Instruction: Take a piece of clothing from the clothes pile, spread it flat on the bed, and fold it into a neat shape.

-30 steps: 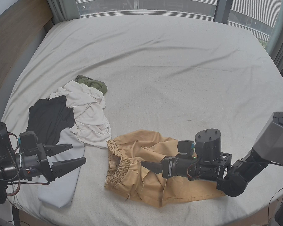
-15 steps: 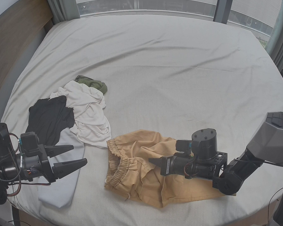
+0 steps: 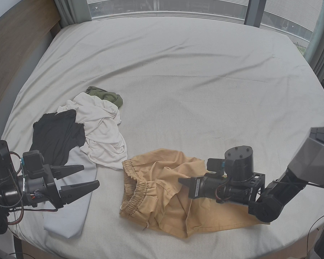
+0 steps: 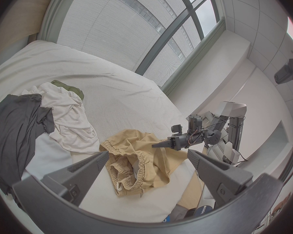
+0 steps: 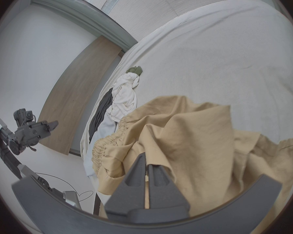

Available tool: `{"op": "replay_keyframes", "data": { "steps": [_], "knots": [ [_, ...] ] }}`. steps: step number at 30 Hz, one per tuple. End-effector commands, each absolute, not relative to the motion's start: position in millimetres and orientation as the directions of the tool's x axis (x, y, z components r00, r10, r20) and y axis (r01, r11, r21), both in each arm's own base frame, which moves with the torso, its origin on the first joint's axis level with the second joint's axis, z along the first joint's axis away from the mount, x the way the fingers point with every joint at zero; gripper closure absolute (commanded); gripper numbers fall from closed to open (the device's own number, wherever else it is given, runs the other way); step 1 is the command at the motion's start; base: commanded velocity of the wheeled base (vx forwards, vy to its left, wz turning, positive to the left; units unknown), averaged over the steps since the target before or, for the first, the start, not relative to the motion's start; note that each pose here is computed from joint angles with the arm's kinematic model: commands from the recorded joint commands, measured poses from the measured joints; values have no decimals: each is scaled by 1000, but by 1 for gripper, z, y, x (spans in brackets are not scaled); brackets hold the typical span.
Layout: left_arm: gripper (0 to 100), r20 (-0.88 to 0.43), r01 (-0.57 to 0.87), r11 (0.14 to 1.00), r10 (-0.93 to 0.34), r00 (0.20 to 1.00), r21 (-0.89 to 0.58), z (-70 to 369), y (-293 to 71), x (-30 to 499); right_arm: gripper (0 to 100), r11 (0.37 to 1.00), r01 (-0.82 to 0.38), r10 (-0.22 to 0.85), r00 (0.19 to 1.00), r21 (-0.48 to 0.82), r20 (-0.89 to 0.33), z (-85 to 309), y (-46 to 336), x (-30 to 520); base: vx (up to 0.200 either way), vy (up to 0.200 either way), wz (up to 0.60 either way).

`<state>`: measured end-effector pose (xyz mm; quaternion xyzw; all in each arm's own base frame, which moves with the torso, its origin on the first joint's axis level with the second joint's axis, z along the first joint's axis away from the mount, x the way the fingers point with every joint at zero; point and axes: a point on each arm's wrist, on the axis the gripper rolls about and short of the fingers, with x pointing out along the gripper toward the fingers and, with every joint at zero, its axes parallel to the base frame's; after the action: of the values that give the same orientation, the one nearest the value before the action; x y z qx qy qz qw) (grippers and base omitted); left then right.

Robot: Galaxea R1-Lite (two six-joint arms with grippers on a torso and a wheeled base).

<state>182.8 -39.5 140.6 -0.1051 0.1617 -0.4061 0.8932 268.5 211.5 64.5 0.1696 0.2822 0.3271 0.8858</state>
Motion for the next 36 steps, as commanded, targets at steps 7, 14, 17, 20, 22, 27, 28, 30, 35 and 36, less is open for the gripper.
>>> {"op": "replay_keyframes", "data": {
  "steps": [7,14,17,20,22,27,28,30,35,36],
  "knots": [
    [0,-208,690,646,-761,614,-327,139,-40,183,100,771,-402,601,716,494,-355,92,149,261,0,0,0],
    [0,-213,688,646,-761,613,-330,138,-40,182,100,779,-378,586,723,500,-366,88,142,265,0,0,0],
    [0,-215,687,646,-761,612,-332,137,-40,182,100,782,-370,583,720,502,-377,83,144,269,0,0,0],
    [0,-224,685,646,-762,608,-336,134,-40,184,100,784,-363,579,720,503,-383,74,144,274,0,0,0],
    [0,-225,685,646,-761,608,-336,134,-40,184,100,786,-364,574,730,500,-370,66,144,280,0,0,0],
    [0,-225,692,639,-768,600,-336,134,-42,182,100,793,-350,558,745,499,-365,49,141,289,0,0,0],
    [0,-225,692,639,-768,600,-336,134,-42,182,100,794,-348,557,746,499,-366,48,141,290,0,0,0],
    [0,-225,692,639,-768,600,-336,134,-42,182,100,797,-341,551,749,499,-368,47,140,291,0,0,0],
    [0,-227,692,638,-769,598,-338,133,-42,183,100,798,-337,546,756,499,-362,49,138,292,0,0,0],
    [0,-226,693,638,-769,598,-337,133,-42,182,100,798,-338,546,756,499,-361,50,138,292,0,0,0]
  ]
}}
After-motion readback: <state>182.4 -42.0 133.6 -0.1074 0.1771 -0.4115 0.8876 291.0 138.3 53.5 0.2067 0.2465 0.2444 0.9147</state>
